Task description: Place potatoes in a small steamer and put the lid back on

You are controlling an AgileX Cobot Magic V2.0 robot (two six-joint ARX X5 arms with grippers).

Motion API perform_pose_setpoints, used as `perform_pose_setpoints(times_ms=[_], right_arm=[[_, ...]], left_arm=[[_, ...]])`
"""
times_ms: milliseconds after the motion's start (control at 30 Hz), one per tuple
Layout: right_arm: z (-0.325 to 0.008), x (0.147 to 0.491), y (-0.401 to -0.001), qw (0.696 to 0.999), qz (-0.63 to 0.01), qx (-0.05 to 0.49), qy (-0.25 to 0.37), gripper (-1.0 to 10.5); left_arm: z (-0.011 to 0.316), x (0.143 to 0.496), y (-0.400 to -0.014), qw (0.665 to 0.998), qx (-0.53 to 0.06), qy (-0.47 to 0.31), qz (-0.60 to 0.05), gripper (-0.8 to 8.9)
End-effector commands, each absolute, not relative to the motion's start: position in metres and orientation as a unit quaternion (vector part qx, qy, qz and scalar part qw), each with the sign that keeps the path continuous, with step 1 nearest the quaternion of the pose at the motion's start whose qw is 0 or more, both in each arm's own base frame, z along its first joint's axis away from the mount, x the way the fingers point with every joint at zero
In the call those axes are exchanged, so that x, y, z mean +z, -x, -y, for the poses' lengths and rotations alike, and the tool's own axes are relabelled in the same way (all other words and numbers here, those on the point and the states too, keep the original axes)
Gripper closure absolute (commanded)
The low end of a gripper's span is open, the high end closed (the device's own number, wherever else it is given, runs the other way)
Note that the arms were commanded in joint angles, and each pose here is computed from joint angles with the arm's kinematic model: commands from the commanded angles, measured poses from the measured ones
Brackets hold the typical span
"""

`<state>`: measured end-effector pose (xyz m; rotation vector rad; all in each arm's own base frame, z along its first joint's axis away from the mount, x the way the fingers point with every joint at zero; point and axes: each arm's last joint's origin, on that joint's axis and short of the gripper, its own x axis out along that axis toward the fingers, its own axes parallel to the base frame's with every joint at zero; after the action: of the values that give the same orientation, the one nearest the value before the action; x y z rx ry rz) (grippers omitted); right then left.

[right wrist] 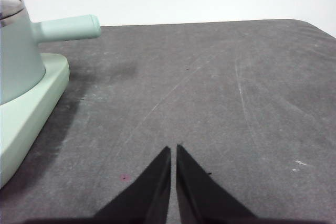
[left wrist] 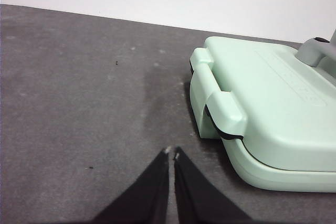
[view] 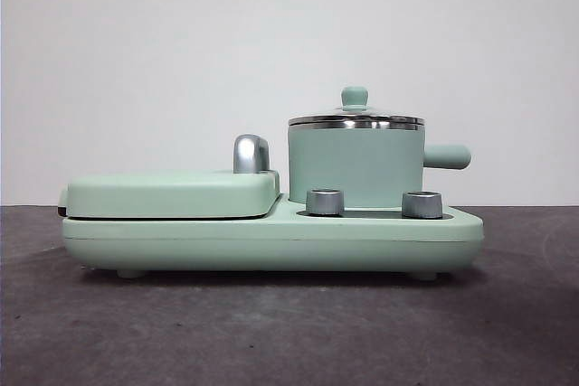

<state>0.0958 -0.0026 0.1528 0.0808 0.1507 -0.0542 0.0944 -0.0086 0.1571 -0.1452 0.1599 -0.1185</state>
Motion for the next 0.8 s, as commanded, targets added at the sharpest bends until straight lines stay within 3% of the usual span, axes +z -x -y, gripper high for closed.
perform_pose_setpoints(times_ms=[33,800], right_arm=[[0.0026,0.1522,-0.0961,0.996,-0.073,-0.028,-0.038,9.3],[0.0026,0.1522,-0.0961,0.996,-0.073,-0.028,-0.038,9.3]], left_arm=[[0.0086,0.15,-0.0951,0.991,-0.057,0.074,-0.092,7.99],[0.0086,0.15,-0.0951,0.991,-0.057,0.074,-0.092,7.99]])
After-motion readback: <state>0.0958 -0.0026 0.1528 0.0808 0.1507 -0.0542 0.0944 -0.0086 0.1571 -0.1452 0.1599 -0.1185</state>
